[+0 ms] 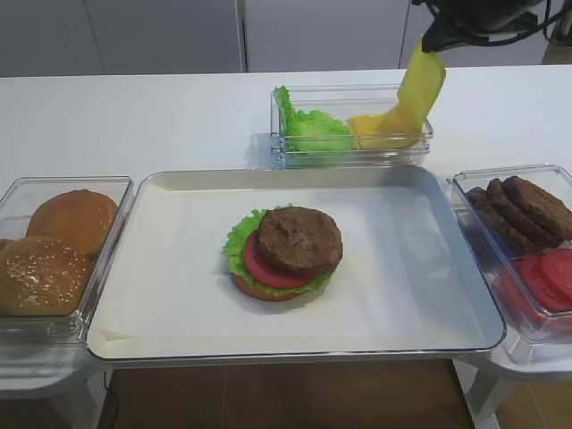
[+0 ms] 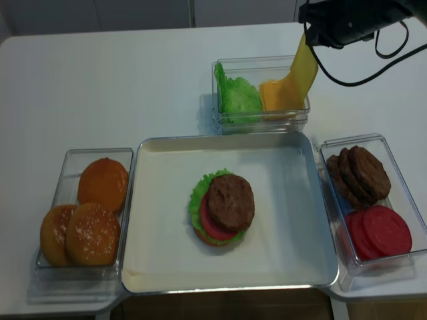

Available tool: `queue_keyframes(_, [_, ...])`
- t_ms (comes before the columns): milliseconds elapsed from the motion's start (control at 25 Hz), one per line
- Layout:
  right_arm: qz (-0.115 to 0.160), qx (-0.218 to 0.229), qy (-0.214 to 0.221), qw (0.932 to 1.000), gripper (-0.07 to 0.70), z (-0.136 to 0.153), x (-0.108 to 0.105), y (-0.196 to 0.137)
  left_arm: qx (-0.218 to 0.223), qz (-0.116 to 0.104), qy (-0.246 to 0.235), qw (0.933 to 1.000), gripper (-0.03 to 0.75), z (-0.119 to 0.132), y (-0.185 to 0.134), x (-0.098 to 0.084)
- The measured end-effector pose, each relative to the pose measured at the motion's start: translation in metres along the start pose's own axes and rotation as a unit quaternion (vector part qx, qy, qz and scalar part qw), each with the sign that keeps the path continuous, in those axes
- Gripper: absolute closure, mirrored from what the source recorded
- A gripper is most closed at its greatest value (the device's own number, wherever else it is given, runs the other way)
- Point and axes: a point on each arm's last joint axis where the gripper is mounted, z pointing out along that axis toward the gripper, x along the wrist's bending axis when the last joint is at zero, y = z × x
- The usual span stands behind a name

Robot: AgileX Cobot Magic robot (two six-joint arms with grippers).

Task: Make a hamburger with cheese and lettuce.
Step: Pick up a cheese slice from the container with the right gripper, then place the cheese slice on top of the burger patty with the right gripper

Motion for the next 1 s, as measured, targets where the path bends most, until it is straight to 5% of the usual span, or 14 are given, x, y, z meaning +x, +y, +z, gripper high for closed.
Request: queue_keyframes(1000, [-0.035, 0.001, 0.047, 0.9983, 0.628, -0.090, 0.042, 0.000, 0.000, 0.000, 0.000, 1.0000, 0.260, 0.000, 0.000, 0.000])
